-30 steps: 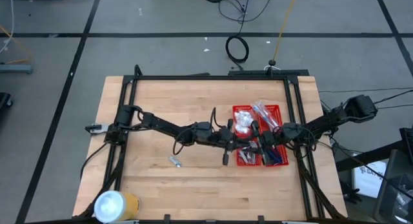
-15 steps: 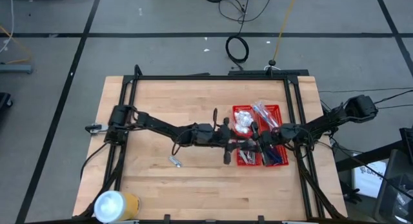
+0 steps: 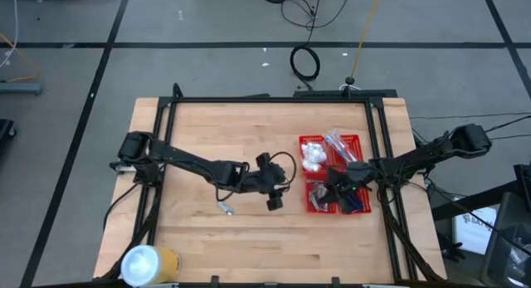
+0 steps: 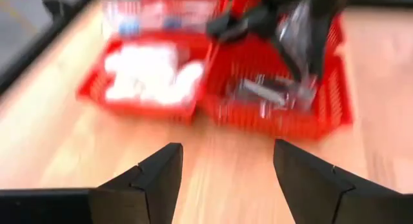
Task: Pick & Place Travel size toiletries
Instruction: Put the nail cutter into the bottom left red bin
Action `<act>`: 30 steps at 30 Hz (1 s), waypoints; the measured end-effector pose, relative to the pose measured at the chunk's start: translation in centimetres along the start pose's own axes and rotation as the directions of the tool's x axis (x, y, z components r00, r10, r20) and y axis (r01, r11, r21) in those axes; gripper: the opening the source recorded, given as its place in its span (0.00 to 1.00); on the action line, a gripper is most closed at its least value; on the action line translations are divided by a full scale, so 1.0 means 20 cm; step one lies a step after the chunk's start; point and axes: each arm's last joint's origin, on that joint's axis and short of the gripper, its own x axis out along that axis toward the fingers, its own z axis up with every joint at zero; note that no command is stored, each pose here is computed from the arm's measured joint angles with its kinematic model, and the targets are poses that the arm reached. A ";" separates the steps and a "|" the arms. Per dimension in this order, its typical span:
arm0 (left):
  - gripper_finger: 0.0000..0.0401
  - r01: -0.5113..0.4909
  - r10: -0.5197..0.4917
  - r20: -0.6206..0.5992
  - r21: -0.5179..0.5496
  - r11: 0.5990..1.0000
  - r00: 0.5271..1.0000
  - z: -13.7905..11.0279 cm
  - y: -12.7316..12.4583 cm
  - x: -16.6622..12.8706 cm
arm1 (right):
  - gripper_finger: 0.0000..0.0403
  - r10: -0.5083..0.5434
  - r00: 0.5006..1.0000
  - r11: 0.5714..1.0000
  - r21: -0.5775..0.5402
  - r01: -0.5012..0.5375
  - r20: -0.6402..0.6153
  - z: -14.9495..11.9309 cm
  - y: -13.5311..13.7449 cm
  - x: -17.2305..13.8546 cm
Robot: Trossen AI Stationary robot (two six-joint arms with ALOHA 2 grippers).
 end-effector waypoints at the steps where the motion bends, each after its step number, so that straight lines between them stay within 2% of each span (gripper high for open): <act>1: 0.59 -0.007 0.007 -0.035 -0.012 1.000 0.999 -0.02 0.00 0.01 | 0.17 -0.009 1.000 1.000 0.010 0.009 -0.018 -0.01 0.00 0.00; 6: 0.57 -0.076 0.065 -0.170 -0.061 0.995 0.983 -0.10 0.02 0.01 | 0.40 -0.019 0.999 1.000 0.016 0.020 -0.031 -0.02 -0.01 0.00; 10: 0.54 -0.089 0.074 -0.193 -0.070 0.994 0.978 -0.11 0.03 0.01 | 0.54 -0.003 1.000 1.000 0.004 0.003 0.003 0.00 0.00 0.00; 14: 0.52 -0.086 0.073 -0.205 -0.059 0.995 0.976 -0.12 0.02 0.00 | 0.63 0.039 0.996 0.998 -0.043 -0.035 0.085 0.04 0.02 -0.02; 20: 0.50 -0.112 0.092 -0.340 -0.038 0.993 0.936 -0.19 0.02 -0.03 | 0.66 0.111 0.971 0.984 -0.161 -0.077 0.213 0.11 0.07 -0.06; 22: 0.49 -0.087 0.068 -0.404 -0.031 0.996 0.912 -0.22 -0.01 -0.05 | 0.65 0.135 0.960 0.977 -0.193 -0.088 0.244 0.13 0.09 -0.07; 26: 0.48 -0.019 0.030 -0.529 0.027 0.999 0.848 -0.30 -0.07 -0.12 | 0.63 0.156 0.949 0.963 -0.256 -0.085 0.274 0.14 0.10 -0.09; 30: 0.49 -0.010 0.086 -0.648 0.119 0.993 0.757 -0.39 -0.13 -0.21 | 0.63 0.152 0.951 0.960 -0.269 -0.078 0.268 0.14 0.10 -0.10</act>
